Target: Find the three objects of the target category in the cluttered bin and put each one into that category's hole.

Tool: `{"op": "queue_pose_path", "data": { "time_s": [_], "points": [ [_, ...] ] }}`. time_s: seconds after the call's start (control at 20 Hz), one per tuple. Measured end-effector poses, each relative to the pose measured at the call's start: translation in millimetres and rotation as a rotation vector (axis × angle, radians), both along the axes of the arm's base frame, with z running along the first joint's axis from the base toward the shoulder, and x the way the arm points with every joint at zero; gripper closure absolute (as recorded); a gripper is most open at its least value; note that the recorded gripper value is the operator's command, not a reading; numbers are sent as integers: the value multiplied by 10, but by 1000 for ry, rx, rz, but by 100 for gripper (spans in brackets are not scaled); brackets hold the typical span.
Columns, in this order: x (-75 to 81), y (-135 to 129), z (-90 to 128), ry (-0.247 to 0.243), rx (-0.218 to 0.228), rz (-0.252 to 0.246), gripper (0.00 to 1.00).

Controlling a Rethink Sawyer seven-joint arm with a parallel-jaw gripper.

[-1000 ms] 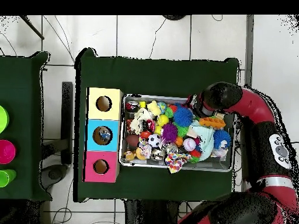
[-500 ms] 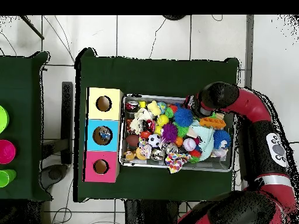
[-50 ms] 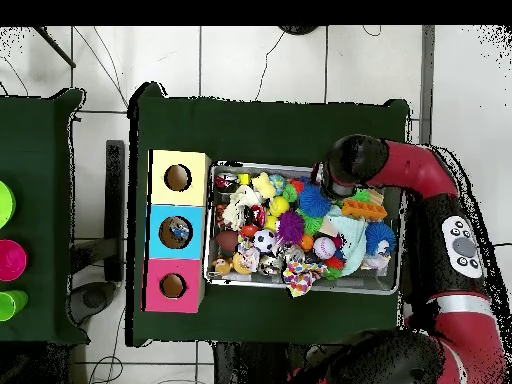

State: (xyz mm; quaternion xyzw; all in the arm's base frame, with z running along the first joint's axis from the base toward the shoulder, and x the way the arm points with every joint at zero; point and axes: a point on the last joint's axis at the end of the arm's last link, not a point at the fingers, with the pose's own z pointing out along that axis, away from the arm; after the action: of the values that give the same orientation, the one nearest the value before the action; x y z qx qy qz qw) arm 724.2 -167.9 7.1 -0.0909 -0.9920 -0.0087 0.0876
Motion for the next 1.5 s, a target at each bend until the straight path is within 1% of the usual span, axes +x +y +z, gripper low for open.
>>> {"op": "queue_pose_path", "data": {
  "time_s": [0.05, 0.35, 0.55, 0.7, 1.1, 1.5],
  "points": [
    [26, 46, 46, -5, -15, 16, 0],
    [142, 211, 241, -29, -41, 50, 0],
    [180, 258, 311, -38, -49, 59, 0],
    [187, 238, 346, -41, -54, 59, 0],
    [124, 112, 340, -28, -78, 49, 0],
    [9, -74, 296, -5, -97, 30, 0]
  ]
}}
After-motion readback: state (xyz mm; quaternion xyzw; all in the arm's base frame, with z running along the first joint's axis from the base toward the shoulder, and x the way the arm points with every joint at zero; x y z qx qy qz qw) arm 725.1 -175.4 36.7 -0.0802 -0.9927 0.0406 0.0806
